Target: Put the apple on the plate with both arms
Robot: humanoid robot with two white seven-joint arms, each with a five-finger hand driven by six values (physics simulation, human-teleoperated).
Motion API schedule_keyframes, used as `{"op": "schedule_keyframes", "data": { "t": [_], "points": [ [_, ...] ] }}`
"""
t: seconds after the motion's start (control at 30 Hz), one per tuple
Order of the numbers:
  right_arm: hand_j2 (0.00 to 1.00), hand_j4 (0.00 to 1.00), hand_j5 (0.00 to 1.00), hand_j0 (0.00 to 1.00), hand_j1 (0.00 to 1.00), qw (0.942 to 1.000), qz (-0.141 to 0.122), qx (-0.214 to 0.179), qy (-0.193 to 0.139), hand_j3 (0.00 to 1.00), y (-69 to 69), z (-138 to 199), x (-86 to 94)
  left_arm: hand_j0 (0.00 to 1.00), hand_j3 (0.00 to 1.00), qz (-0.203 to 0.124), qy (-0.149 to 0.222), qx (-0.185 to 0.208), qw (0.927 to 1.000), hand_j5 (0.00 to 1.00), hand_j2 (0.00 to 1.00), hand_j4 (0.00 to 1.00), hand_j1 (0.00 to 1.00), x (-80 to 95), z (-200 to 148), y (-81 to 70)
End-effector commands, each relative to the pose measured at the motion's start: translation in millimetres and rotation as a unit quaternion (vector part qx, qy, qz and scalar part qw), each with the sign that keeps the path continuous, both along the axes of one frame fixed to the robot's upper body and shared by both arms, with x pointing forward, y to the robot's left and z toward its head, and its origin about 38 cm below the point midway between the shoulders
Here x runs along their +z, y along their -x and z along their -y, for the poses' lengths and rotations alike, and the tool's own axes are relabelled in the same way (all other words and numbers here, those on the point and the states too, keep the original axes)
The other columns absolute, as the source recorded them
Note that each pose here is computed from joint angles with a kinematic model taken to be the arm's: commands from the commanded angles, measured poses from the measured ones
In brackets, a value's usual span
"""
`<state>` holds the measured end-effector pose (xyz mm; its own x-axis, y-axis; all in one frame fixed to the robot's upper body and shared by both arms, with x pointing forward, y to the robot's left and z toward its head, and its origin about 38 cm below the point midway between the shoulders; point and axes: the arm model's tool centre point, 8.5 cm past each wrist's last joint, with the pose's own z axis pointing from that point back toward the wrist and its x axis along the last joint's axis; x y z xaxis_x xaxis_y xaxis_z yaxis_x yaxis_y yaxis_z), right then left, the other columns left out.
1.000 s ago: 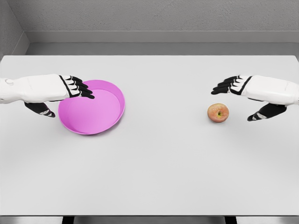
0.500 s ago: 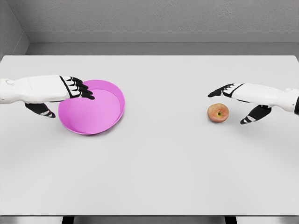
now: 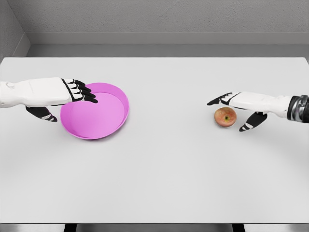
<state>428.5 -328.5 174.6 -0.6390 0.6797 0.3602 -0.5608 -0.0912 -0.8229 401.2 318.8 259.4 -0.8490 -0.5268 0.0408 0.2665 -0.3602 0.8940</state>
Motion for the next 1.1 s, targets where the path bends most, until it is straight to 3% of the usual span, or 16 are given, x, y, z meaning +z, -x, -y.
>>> {"op": "schedule_keyframes", "data": {
  "t": [0.0, 0.33, 0.93, 0.97, 1.03, 1.07],
  "points": [
    [1.00, 1.00, 1.00, 1.00, 1.00, 1.0000, -0.005, -0.003, -0.002, 1.00, -0.8, 0, -4.3, 1.00, 1.00, -0.001, 0.003, 0.001, 1.0000, 1.00, 1.00, 1.00, 1.00, 0.7, 0, -0.2],
    [1.00, 1.00, 1.00, 1.00, 1.00, 0.9999, -0.014, -0.009, 0.003, 1.00, -8.2, -5, -17.6, 1.00, 1.00, 0.000, 0.003, 0.001, 1.0000, 1.00, 1.00, 1.00, 1.00, 1.3, 0, -0.4],
    [1.00, 1.00, 1.00, 1.00, 1.00, 0.9997, -0.016, -0.018, 0.008, 1.00, -16.4, -4, -22.7, 1.00, 1.00, -0.001, 0.002, 0.002, 1.0000, 1.00, 1.00, 1.00, 1.00, 0.8, -1, -0.1],
    [0.99, 0.99, 0.99, 0.99, 0.99, 0.9996, -0.017, -0.018, 0.008, 0.99, -16.4, -5, -23.6, 1.00, 1.00, -0.001, 0.002, 0.003, 1.0000, 1.00, 1.00, 1.00, 1.00, 0.7, -1, -0.3],
    [0.84, 0.84, 0.84, 0.84, 0.84, 0.9997, -0.017, -0.018, 0.006, 0.84, -17.4, -6, -23.9, 1.00, 1.00, 0.000, 0.001, 0.003, 1.0000, 1.00, 1.00, 1.00, 1.00, 0.6, -1, -0.3],
    [0.81, 0.81, 0.81, 0.81, 0.81, 0.9997, -0.018, -0.018, 0.006, 0.81, -17.2, -6, -24.3, 1.00, 1.00, -0.001, 0.002, 0.002, 1.0000, 1.00, 1.00, 1.00, 1.00, 0.8, -1, -0.1]
  ]
}}
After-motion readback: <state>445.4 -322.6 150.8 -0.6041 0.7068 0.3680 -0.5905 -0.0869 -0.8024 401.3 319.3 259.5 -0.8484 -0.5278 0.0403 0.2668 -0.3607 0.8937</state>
